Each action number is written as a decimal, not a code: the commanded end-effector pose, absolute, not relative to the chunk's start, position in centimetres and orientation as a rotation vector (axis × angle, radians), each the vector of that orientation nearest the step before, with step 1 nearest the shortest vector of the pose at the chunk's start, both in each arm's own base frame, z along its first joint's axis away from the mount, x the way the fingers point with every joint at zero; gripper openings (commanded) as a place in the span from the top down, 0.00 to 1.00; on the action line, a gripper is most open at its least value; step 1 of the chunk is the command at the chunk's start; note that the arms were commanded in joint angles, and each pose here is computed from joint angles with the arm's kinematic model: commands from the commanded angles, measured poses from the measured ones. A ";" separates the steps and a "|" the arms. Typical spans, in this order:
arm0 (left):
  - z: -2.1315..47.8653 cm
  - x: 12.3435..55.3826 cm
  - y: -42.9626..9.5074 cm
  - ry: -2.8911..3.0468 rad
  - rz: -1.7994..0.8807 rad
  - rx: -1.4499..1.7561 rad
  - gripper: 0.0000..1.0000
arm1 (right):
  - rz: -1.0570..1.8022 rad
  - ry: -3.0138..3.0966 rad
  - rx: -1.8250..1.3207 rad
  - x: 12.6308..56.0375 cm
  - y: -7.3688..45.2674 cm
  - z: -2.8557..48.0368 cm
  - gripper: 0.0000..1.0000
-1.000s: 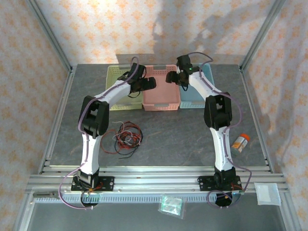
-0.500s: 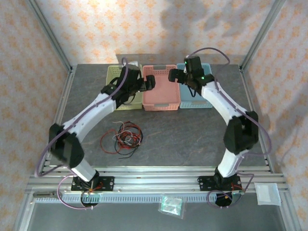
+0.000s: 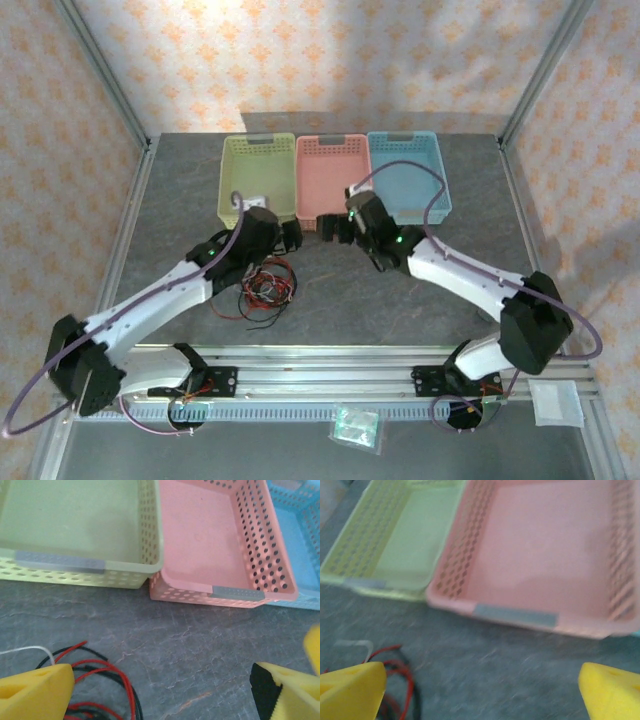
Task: Untangle the cables
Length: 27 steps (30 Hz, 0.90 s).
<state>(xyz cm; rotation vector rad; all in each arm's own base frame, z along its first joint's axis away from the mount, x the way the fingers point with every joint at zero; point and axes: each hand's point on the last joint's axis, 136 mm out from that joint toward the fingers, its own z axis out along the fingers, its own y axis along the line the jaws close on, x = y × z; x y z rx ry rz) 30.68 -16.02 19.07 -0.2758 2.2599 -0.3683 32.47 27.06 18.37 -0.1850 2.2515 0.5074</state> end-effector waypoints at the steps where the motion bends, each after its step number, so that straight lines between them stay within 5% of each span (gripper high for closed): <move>1: 17.9 28.5 -13.1 2.260 -0.308 -0.384 0.07 | 0.617 2.215 -0.054 30.6 28.0 18.9 0.07; 10: 15.2 24.7 -7.5 2.241 -0.363 -0.654 0.10 | 0.749 2.427 -0.255 25.6 35.8 13.8 0.24; 17: 14.1 25.1 -4.5 2.249 -0.415 -0.793 0.09 | 0.750 2.570 -0.392 25.8 40.1 10.8 0.45; 27: 13.1 26.5 -4.6 2.194 -0.690 -0.894 0.11 | 0.713 2.706 -0.515 25.6 42.7 8.4 0.58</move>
